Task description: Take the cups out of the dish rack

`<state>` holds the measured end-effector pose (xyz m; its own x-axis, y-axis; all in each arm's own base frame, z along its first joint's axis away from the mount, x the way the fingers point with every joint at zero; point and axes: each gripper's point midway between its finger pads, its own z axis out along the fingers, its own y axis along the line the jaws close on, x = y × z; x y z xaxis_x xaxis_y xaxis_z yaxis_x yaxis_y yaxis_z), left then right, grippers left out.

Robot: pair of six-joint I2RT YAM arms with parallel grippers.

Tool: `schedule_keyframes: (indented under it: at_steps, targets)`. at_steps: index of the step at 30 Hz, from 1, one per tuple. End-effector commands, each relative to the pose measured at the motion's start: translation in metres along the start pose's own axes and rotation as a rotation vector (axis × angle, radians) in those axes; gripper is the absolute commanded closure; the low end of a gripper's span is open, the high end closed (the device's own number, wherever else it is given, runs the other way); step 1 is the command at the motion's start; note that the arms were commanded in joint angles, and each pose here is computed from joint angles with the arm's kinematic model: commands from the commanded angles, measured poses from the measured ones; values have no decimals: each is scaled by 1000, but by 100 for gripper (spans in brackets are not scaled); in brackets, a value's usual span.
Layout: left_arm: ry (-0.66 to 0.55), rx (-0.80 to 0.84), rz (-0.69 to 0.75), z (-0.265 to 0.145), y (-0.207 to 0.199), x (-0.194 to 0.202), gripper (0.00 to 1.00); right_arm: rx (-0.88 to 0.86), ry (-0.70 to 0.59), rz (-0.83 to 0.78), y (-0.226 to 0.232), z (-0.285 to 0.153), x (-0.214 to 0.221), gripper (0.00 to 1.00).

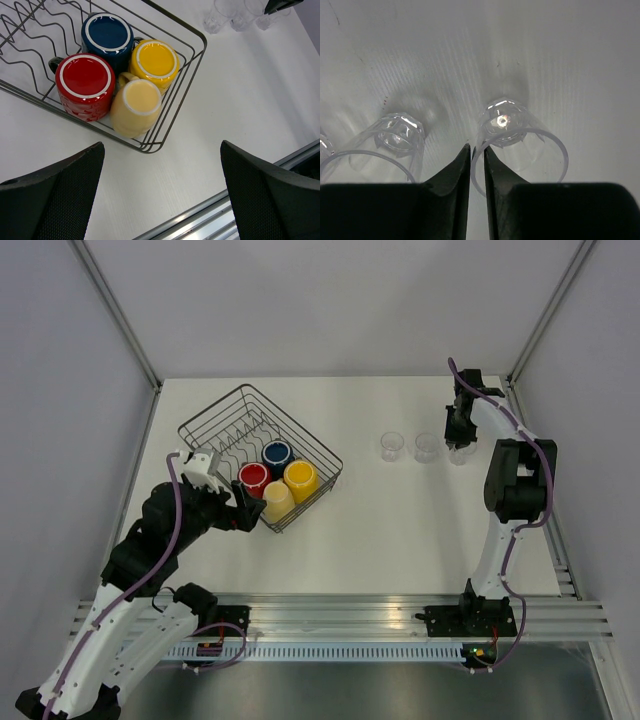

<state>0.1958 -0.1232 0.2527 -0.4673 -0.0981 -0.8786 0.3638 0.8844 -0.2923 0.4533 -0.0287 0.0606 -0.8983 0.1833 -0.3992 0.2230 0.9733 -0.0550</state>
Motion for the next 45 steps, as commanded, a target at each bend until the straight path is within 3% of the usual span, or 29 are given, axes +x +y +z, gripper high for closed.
schedule_keyframes:
  at_steps: [1, 7, 11, 15, 18, 20, 23, 24, 25, 30, 37, 45]
  targets:
    - [-35, -3, 33, 1, 1, -7, 0, -9, -19, -5, 2, -4, -10, 78]
    - [-35, -8, 30, 1, 2, -7, 0, -10, -45, -1, 1, -16, -16, 75]
    - [-43, -42, 27, 2, 8, -9, 0, -16, -114, 11, -2, -48, -30, 73]
    - [-44, -80, 13, 4, 13, -12, 0, -25, -187, 24, -5, -83, -38, 64]
    - [-47, -117, -8, 6, 19, -17, 0, -55, -288, 47, -6, -116, -45, 53]
    - [-47, -143, -17, 7, 23, -20, 0, -175, -340, 43, 10, -141, -40, 46]
    - [-51, -150, -29, 8, 23, -27, 0, -333, -451, 60, 30, -178, -38, 24]
    - [-40, -150, -38, 11, 22, -26, 0, -396, -470, 57, 39, -188, -35, 8]
    - [-38, -152, -45, 12, 22, -27, 0, -437, -539, 78, 41, -212, -38, 2]
    - [0, -226, -118, 27, 29, -32, 0, -599, -647, 83, 56, -255, -21, 2]
    - [115, -348, -107, 74, 44, -35, 0, -849, -772, 124, 73, -320, 14, 2]
    - [257, -352, -82, 143, 55, -41, 0, -1005, -650, 155, 93, -313, 51, 2]
